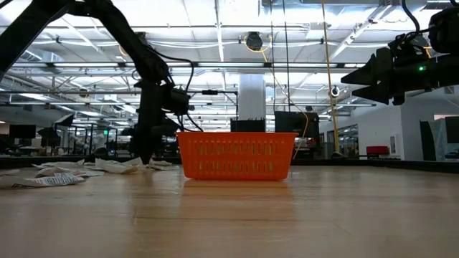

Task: Pick & Place First Aid Supplies
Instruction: Put the green bandage into the green bin

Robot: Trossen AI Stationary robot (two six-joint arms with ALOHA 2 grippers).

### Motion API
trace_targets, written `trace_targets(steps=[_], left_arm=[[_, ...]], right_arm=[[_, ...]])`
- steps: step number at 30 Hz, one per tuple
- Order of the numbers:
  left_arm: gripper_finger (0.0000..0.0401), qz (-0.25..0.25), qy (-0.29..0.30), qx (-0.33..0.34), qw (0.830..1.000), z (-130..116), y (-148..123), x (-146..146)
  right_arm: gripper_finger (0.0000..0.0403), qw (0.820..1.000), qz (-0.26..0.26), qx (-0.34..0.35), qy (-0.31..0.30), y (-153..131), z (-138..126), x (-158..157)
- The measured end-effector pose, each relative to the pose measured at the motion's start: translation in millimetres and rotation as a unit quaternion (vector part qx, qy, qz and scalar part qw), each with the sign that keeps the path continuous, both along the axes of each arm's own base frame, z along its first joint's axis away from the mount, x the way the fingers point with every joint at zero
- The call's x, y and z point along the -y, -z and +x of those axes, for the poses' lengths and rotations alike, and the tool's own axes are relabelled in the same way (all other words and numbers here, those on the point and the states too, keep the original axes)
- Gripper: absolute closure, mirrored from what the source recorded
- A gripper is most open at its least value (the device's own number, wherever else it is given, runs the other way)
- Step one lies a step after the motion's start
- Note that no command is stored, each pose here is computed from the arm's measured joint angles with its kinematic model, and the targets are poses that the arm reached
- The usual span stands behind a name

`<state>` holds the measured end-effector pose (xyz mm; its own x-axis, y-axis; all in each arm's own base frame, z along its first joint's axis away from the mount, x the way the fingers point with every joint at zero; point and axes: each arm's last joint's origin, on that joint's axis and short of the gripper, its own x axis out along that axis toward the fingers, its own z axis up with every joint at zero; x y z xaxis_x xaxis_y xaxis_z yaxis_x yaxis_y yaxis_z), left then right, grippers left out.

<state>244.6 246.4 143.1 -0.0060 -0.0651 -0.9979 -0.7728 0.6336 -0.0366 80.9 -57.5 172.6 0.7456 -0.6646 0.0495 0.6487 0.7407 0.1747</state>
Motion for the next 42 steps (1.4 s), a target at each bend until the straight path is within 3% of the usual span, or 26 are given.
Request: trace_targets(steps=[4,9,18,24,34,42], left_arm=[[0.039,-0.001,-0.028,-0.013,1.0,-1.0,-3.1,3.3],[0.0396,-0.015,-0.024,-0.01,1.0,-4.0,-24.8,13.6],[0.0395,0.005,0.013,0.005,1.0,-9.6,-74.4,43.2],[0.0397,-0.007,0.06,0.006,0.998,-4.9,-89.7,69.9],[0.0399,-0.033,0.264,0.019,0.964,43.6,-91.3,123.5],[0.04,-0.016,0.326,0.043,0.944,102.3,-104.5,140.9]], right_arm=[[0.0009,1.0,0.0,0.0,0.0,-0.1,0.0,0.0],[0.0009,1.0,0.0,0.0,0.0,0.0,0.0,0.0],[0.0009,1.0,0.0,0.0,0.0,0.0,0.0,0.0],[0.0009,1.0,0.0,0.0,0.0,-0.1,0.0,0.0],[0.0009,1.0,0.0,0.0,0.0,0.0,0.0,0.0],[0.0009,1.0,0.0,0.0,0.0,-0.1,0.0,0.0]])
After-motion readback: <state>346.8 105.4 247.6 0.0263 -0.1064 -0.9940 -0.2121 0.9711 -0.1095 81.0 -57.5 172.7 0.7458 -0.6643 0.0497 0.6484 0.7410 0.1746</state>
